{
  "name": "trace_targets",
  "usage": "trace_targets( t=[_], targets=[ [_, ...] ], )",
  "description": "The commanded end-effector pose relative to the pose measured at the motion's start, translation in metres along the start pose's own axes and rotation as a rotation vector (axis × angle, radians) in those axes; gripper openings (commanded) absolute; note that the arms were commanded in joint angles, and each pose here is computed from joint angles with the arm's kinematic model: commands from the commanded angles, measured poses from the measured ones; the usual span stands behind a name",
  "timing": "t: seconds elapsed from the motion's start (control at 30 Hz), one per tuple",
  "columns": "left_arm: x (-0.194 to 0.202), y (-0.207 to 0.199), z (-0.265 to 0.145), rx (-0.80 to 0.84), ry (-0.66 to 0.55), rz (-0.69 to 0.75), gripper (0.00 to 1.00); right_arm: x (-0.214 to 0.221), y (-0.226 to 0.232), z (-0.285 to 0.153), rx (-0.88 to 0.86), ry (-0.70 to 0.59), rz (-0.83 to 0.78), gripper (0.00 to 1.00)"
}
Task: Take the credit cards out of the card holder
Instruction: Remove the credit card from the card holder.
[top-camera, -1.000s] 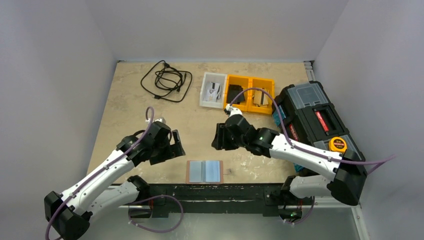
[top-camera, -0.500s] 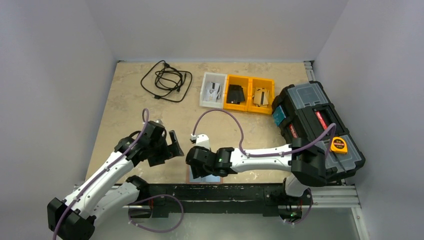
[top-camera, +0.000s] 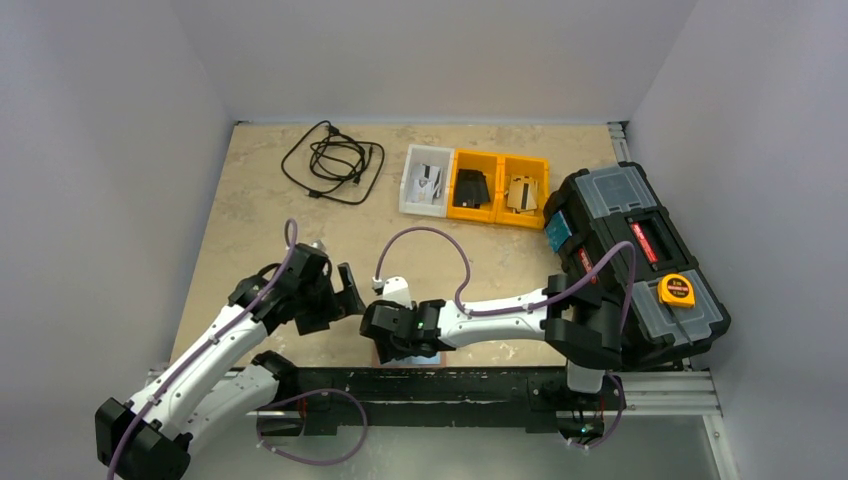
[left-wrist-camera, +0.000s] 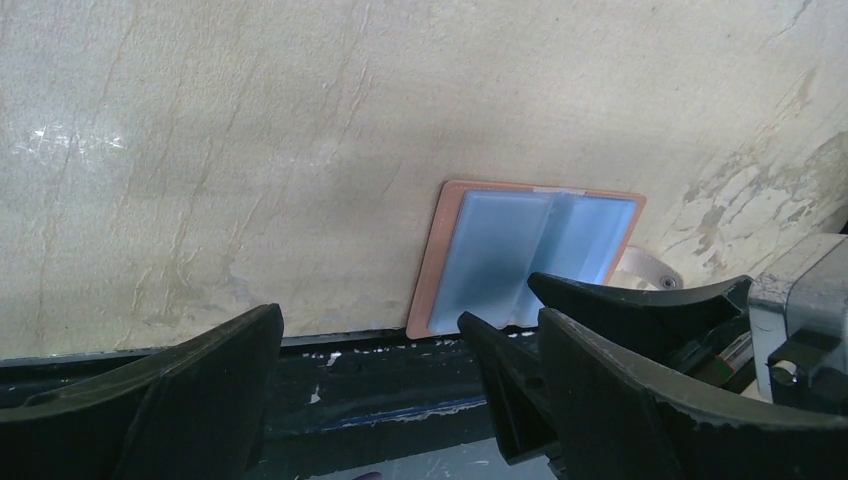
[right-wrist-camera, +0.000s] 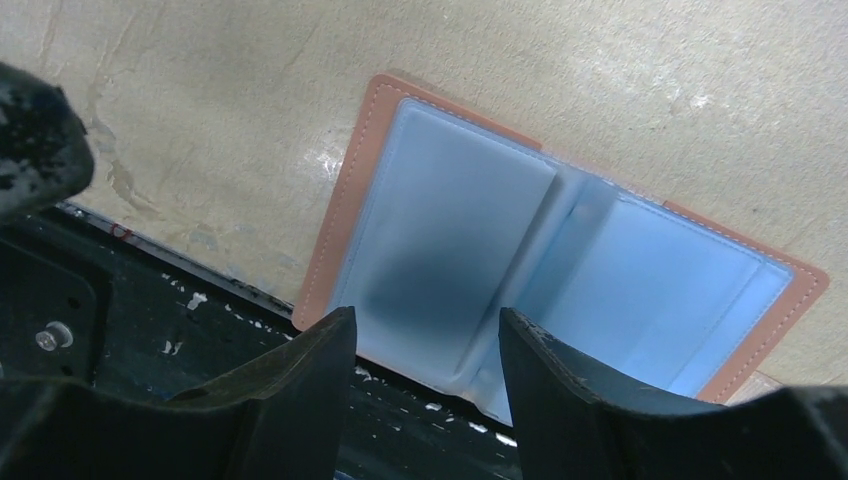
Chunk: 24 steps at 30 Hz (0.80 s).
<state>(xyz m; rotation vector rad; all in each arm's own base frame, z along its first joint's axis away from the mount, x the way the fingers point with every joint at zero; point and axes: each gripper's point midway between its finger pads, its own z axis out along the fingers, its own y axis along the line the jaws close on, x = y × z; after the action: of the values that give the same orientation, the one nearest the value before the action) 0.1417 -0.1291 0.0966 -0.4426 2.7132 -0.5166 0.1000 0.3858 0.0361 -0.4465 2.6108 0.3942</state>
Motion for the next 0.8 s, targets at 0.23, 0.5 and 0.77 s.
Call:
trace_targets(
  t=[0.23, 0.5, 0.77],
  targets=[
    [0.005, -0.005, 0.007, 0.043, 0.025, 0.002, 0.99, 0.018, -0.008, 0.013, -0.051, 0.057, 0.052, 0.51],
    [0.010, -0.012, 0.013, 0.084, 0.057, -0.002, 0.96, 0.018, -0.036, 0.022, -0.100, 0.064, 0.102, 0.28],
    [0.020, -0.023, 0.020, 0.111, 0.093, 0.027, 0.85, 0.020, -0.054, 0.036, -0.088, 0.082, 0.112, 0.14]
  ],
)
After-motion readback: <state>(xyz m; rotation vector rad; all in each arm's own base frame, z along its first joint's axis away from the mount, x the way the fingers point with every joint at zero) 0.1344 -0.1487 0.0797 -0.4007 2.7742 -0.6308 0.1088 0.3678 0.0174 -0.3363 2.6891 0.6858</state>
